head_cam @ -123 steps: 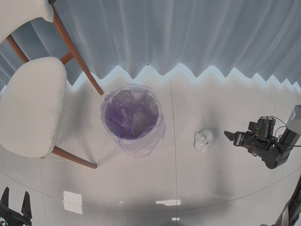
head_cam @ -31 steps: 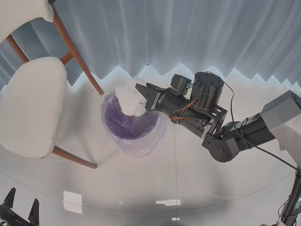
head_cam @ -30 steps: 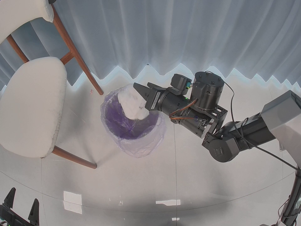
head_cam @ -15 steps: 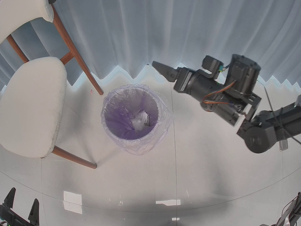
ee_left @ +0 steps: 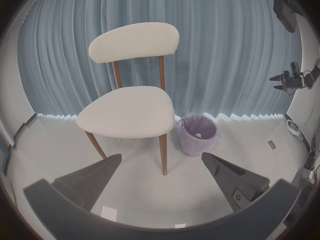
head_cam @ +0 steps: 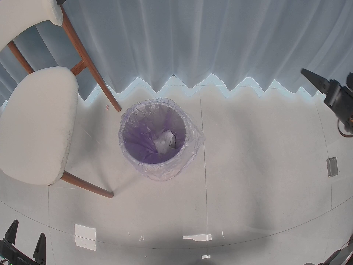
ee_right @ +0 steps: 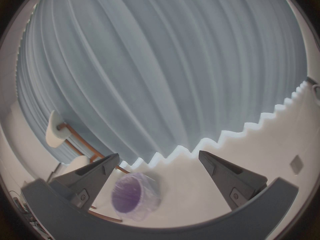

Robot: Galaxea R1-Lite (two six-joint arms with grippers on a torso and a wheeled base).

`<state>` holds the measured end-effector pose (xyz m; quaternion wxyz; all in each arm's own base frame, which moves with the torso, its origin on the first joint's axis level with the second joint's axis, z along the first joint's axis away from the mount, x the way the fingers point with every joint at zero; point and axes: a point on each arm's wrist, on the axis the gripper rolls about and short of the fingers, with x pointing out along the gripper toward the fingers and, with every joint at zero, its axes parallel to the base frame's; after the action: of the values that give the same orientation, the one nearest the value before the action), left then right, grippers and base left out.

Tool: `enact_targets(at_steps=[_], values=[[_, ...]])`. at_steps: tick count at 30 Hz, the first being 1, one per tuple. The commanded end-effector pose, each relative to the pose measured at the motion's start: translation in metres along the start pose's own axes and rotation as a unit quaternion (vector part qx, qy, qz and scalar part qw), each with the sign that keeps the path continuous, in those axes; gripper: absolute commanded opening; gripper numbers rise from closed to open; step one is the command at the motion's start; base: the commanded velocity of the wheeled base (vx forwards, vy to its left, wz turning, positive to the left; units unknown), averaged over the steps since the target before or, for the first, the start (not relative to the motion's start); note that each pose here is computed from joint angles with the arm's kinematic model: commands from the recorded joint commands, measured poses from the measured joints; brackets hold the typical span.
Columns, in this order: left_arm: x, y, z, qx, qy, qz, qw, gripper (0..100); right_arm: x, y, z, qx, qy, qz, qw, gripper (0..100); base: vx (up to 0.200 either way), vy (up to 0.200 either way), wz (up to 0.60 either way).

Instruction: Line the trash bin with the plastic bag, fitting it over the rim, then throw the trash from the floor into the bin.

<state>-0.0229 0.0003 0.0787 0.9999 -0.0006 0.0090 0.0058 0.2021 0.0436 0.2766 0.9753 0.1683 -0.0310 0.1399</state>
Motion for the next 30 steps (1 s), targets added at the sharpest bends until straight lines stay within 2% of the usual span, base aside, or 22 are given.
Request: enact_targets(at_steps=[1, 3, 10, 19, 23, 25, 27, 30], values=[[0.0, 0.0, -0.003, 0.0, -0.003, 0.0, 1.0, 100, -0.122, -0.012, 0.0, -0.05, -0.026, -0.093, 0.994, 100, 0.0, 0.0, 0.0], [0.0, 0.0, -0.003, 0.0, -0.005, 0.0, 1.0, 100, -0.143, -0.009, -0.008, -0.063, -0.022, -0.094, 0.9933, 100, 0.0, 0.0, 0.0], [0.0, 0.0, -0.003, 0.0, -0.006, 0.001, 1.0, 100, -0.211, -0.008, -0.065, -0.134, 0.01, -0.086, 0.9871, 100, 0.0, 0.0, 0.0], [0.0, 0.0, -0.003, 0.0, -0.008, 0.0, 1.0, 100, -0.241, -0.022, -0.126, -0.172, 0.033, -0.093, 0.9802, 100, 0.0, 0.0, 0.0], [0.0, 0.0, -0.003, 0.0, -0.008, 0.001, 1.0, 100, -0.244, -0.027, -0.142, -0.186, 0.04, -0.093, 0.9774, 100, 0.0, 0.0, 0.0], [0.0, 0.0, -0.003, 0.0, -0.008, 0.0, 1.0, 100, -0.246, -0.034, -0.161, -0.195, 0.046, -0.095, 0.9751, 100, 0.0, 0.0, 0.0], [0.0, 0.0, -0.003, 0.0, -0.009, 0.0, 1.0, 100, -0.249, -0.038, -0.169, -0.193, 0.038, -0.113, 0.9739, 100, 0.0, 0.0, 0.0], [0.0, 0.0, -0.003, 0.0, -0.008, 0.0, 1.0, 100, -0.249, -0.041, -0.171, -0.156, 0.024, -0.169, 0.9729, 100, 0.0, 0.0, 0.0]])
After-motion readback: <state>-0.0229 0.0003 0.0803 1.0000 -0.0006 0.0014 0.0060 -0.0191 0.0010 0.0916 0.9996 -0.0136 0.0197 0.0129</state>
